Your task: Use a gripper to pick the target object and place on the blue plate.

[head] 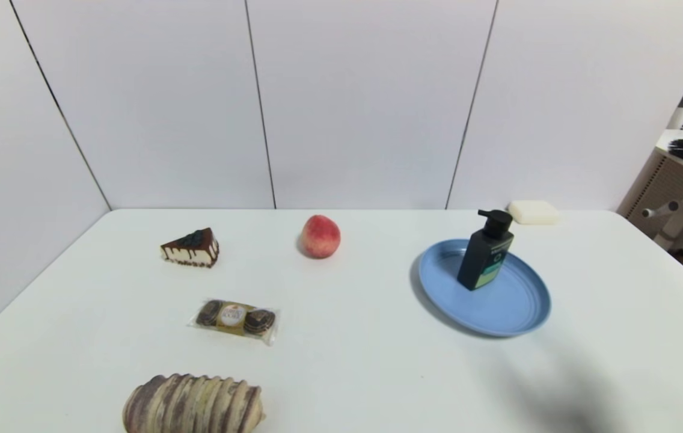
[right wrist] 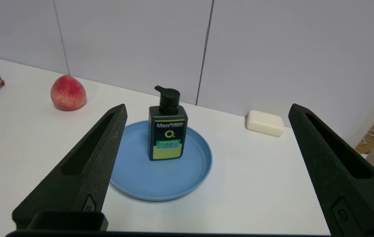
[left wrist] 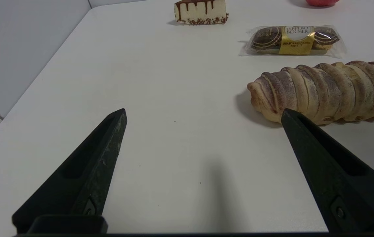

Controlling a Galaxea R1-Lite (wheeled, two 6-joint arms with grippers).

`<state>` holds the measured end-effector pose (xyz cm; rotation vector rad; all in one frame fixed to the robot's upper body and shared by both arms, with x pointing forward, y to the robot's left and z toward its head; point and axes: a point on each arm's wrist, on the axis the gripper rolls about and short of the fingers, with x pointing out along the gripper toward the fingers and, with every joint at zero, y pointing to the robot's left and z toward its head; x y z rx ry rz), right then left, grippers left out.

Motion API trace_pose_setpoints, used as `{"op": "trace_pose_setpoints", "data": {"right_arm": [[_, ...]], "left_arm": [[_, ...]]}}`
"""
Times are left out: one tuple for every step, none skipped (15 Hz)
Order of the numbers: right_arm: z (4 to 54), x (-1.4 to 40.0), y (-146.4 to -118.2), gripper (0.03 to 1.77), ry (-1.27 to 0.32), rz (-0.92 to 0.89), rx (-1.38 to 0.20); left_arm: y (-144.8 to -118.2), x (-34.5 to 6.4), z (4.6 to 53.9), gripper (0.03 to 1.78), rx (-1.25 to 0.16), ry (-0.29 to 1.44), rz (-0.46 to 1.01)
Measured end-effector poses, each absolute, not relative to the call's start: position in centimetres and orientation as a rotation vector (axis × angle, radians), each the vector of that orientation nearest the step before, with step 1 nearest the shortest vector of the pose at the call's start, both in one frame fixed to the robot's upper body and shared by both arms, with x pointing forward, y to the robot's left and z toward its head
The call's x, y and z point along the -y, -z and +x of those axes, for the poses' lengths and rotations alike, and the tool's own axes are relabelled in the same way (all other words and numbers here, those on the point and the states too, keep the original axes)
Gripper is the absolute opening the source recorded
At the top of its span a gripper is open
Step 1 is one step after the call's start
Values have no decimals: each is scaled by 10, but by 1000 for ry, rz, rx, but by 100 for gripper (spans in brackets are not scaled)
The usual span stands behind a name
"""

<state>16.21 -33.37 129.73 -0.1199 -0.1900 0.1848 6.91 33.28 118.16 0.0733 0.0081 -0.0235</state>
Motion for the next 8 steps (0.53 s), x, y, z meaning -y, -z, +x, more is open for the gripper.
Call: {"op": "trace_pose_setpoints", "data": {"right_arm": [[155, 335, -1291, 169, -154, -115, 173], [148, 335, -1282, 169, -120, -111, 139], [140, 336, -1270, 169, -90, -107, 97], [133, 336, -1259, 169, -69, -105, 64], [127, 336, -1249, 169, -61, -104, 42], [121, 335, -1241, 169, -61, -102, 29], [116, 335, -1235, 169, -63, -98, 23], [112, 335, -1230, 169, -56, -96, 12]], "left_arm": [[-1182, -333, 69, 169, -8, 23, 73], [-1182, -333, 69, 169, -8, 23, 73], [-1182, -333, 69, 169, -8, 23, 73], [-1182, -333, 69, 169, -8, 24, 73], [-1182, -333, 69, 169, -8, 24, 73], [-1182, -333, 69, 169, -8, 24, 73], [-1182, -333, 69, 169, -8, 23, 73], [-1182, -333, 69, 169, -8, 24, 73]]}}
